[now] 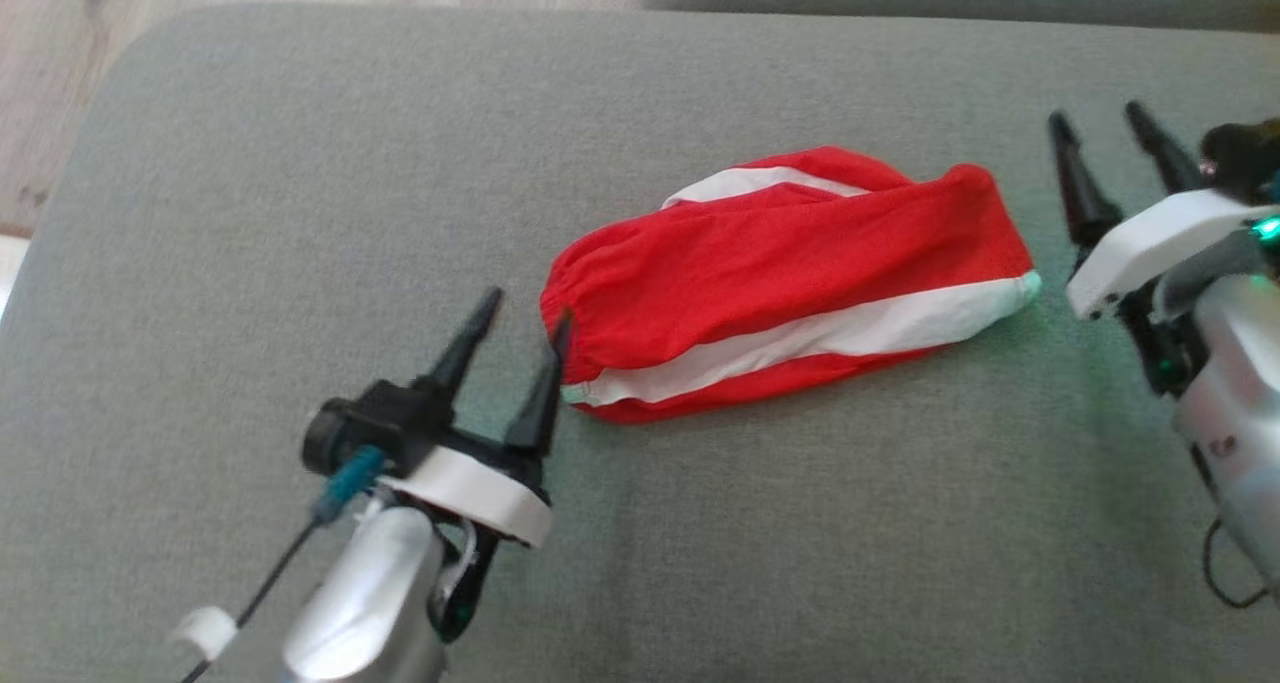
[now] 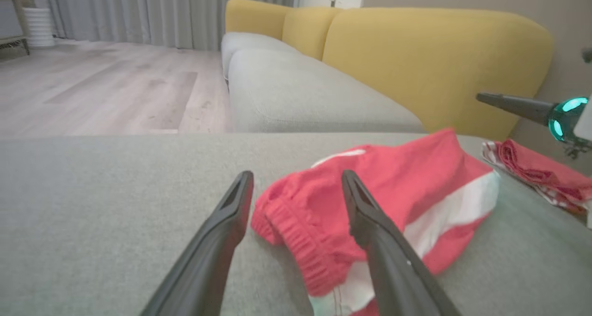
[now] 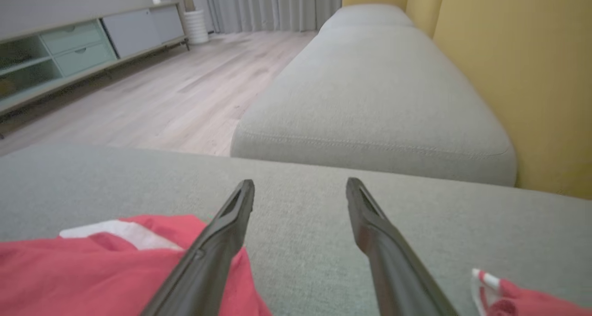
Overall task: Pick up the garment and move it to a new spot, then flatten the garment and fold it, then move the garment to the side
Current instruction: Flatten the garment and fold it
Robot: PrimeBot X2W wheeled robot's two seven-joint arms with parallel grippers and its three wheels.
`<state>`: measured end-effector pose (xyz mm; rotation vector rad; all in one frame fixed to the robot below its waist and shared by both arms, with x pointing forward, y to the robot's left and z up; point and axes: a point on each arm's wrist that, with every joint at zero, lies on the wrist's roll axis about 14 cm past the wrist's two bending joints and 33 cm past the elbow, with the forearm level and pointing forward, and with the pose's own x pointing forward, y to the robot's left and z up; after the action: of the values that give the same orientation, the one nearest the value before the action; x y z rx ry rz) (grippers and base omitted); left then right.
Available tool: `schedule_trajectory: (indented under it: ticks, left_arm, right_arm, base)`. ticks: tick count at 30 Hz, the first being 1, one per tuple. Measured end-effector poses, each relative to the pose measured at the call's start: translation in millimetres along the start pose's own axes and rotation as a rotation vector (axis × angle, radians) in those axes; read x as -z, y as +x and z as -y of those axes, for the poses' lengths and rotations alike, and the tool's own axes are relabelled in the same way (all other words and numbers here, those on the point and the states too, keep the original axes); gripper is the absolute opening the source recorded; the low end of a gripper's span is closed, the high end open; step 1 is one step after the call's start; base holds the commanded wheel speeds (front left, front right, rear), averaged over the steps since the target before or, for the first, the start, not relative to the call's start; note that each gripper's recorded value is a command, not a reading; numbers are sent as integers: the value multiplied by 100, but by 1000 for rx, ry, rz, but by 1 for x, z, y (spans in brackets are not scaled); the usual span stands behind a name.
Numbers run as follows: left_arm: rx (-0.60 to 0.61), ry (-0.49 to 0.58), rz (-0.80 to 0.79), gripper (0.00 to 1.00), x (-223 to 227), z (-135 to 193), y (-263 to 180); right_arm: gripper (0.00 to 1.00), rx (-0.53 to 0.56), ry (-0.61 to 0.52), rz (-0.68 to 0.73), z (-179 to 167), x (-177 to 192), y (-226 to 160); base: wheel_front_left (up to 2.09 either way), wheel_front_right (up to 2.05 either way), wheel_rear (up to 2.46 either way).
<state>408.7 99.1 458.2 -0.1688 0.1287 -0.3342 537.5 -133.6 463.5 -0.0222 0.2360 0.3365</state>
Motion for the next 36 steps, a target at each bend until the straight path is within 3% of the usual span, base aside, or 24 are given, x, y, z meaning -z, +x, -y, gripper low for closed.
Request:
schedule_trajectory:
  ticks: [6,9,16,20,36]
  left_arm:
    - [-90,-58,104,100,-25,-16,-9]
    - [-113,-77,134,100,-30,-19,-17]
    - [-95,-78,168,100,-37,-4,-30]
    - [-84,-86,163,100,-32,4,-38]
    - [-65,-111,58,100,4,14,-45]
  right_arm:
    - [100,52,24,191,22,-52,-24]
    - [100,77,48,269,24,-60,-49]
    - [100,130,119,236,-10,3,-116]
    - [100,174,151,235,-18,18,-142]
    - [100,192,166,213,-25,31,-152]
  base:
    - [0,0,0]
    - [0,0,0]
    - [0,0,0]
    - [0,0,0]
    - [0,0,0]
